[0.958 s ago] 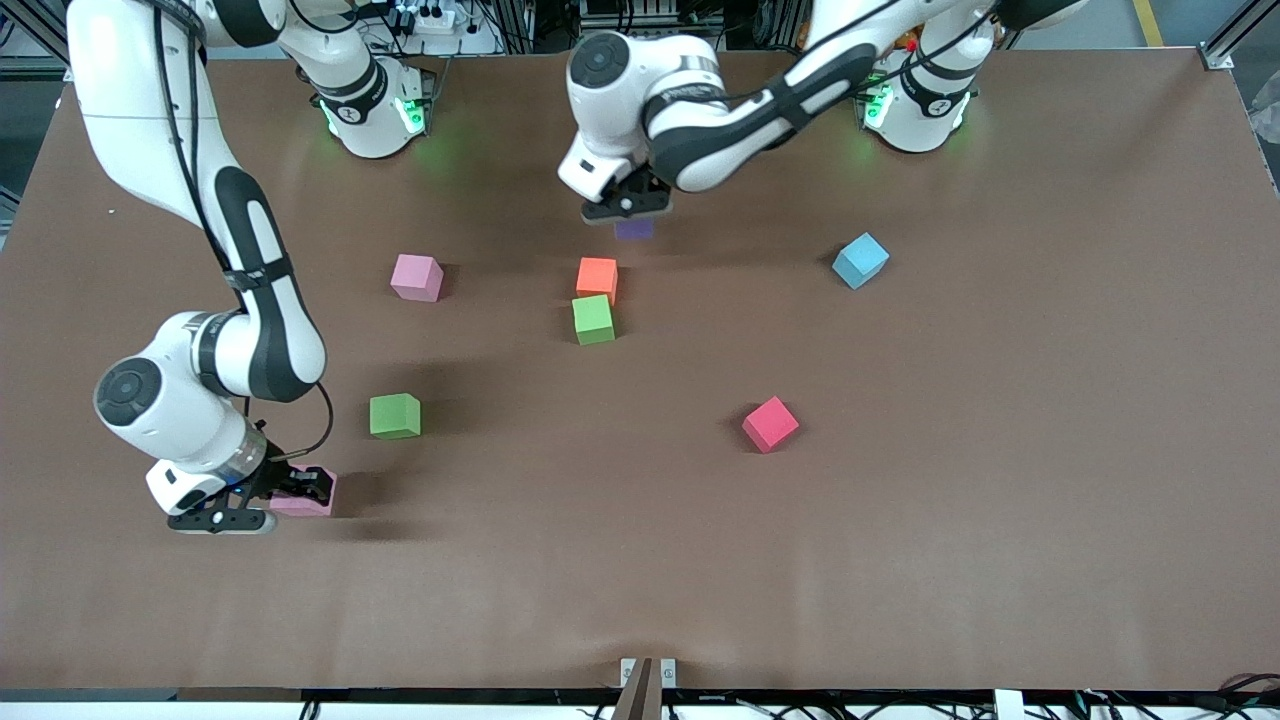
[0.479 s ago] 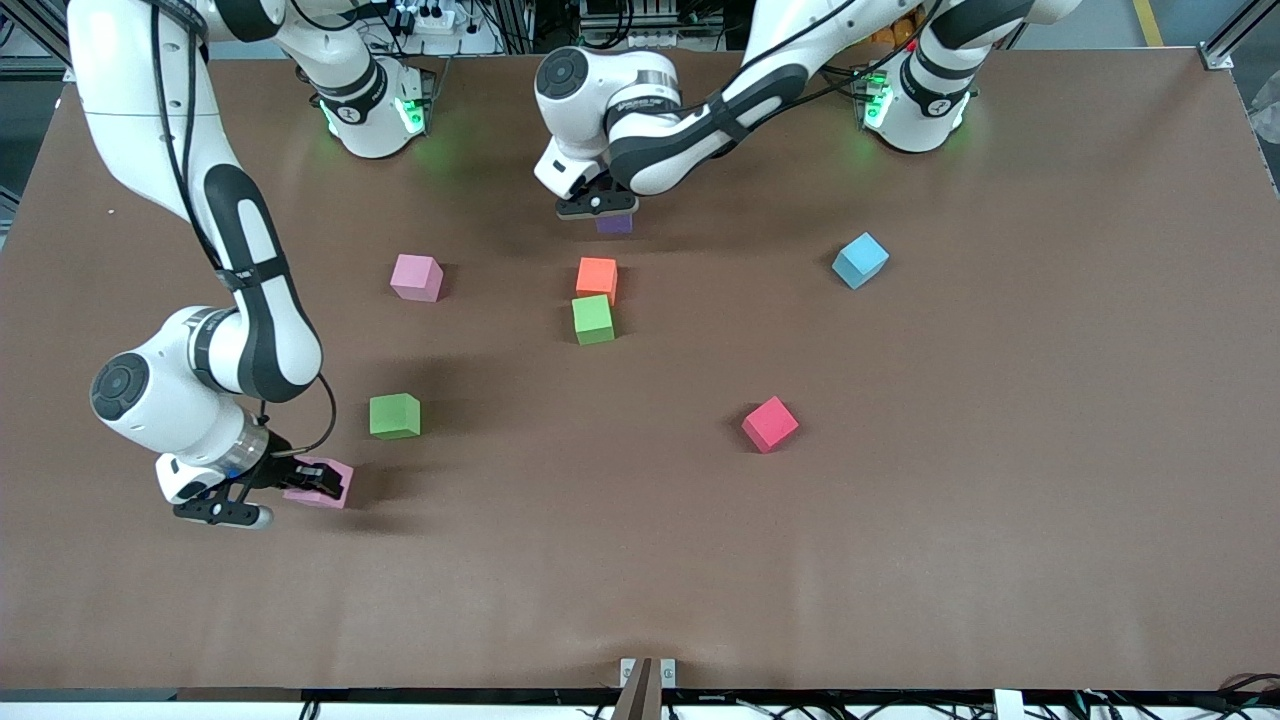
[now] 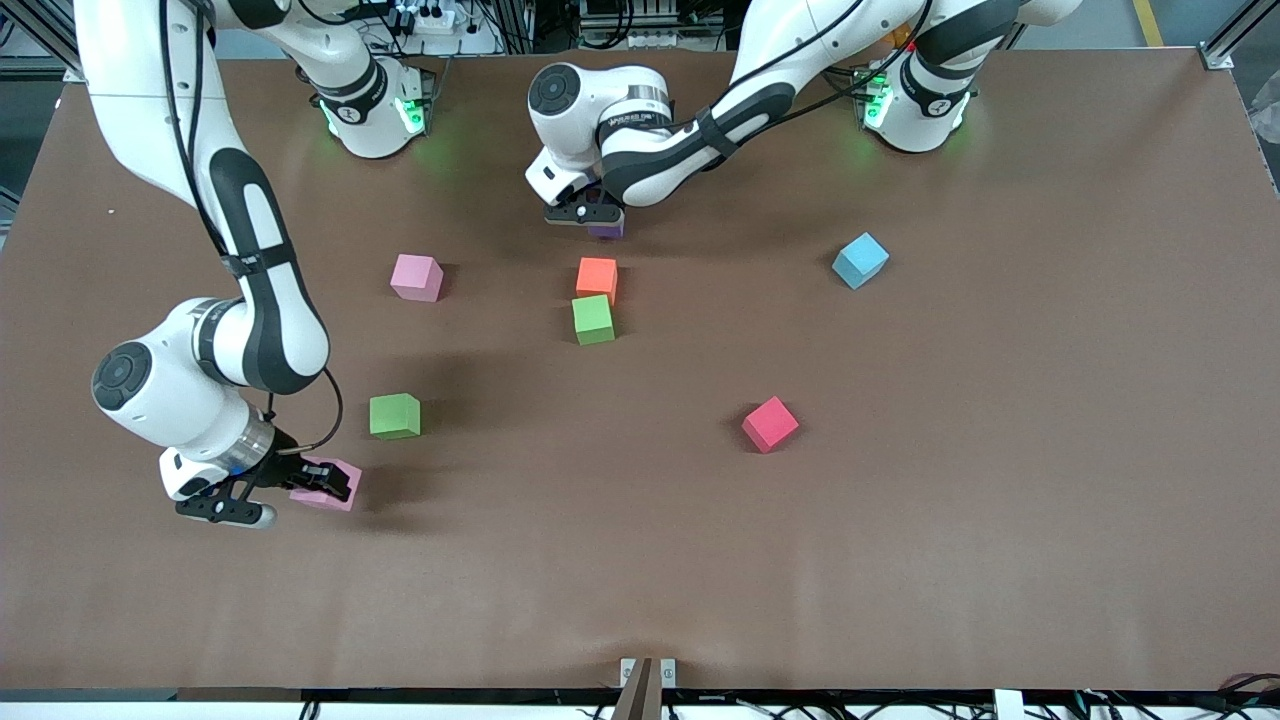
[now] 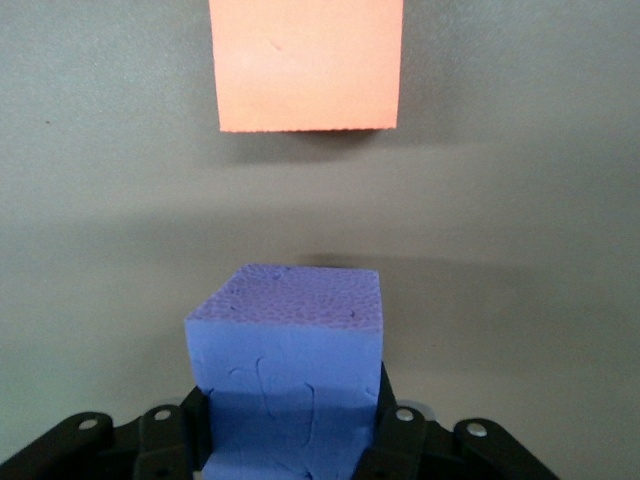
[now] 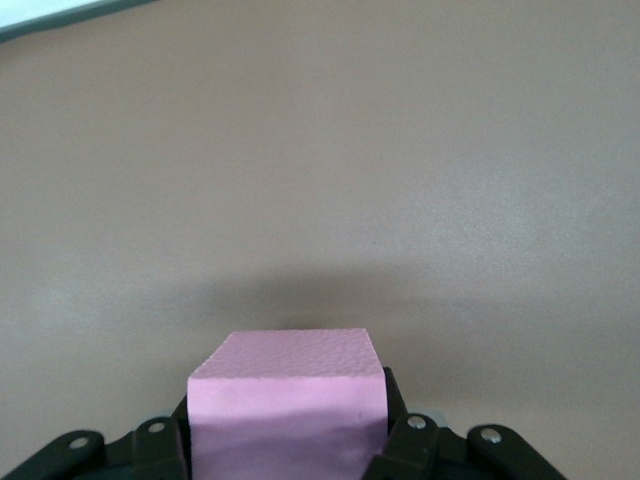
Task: Arrange blocks into number 1
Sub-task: 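Place the purple cube beyond the orange while the right gripper carries pink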
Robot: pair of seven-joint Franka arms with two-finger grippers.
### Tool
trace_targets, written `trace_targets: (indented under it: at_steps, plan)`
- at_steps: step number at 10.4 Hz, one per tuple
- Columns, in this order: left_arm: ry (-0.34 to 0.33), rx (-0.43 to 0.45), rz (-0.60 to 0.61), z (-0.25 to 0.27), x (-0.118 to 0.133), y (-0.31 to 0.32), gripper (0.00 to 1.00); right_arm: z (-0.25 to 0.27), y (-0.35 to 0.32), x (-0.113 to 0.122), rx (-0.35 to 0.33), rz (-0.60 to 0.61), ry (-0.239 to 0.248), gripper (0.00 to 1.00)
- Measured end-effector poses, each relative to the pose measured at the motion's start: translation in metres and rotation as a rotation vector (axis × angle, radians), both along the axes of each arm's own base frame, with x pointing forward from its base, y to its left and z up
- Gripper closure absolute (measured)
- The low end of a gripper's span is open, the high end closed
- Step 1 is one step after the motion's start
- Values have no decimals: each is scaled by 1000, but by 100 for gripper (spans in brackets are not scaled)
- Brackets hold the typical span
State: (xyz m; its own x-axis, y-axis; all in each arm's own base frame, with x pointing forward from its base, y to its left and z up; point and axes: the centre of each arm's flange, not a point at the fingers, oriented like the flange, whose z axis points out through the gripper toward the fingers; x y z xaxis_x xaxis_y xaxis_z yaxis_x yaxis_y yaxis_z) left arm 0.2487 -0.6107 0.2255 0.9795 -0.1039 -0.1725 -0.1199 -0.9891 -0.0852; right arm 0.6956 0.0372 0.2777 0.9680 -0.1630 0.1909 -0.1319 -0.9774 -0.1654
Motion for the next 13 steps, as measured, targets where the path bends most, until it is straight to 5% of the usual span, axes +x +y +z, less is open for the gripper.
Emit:
trace_targets:
  at_steps: [13]
  plan:
    - [-37,7,-8,-25,27,-7,42,37,16,-10,-66,72,-2,34]
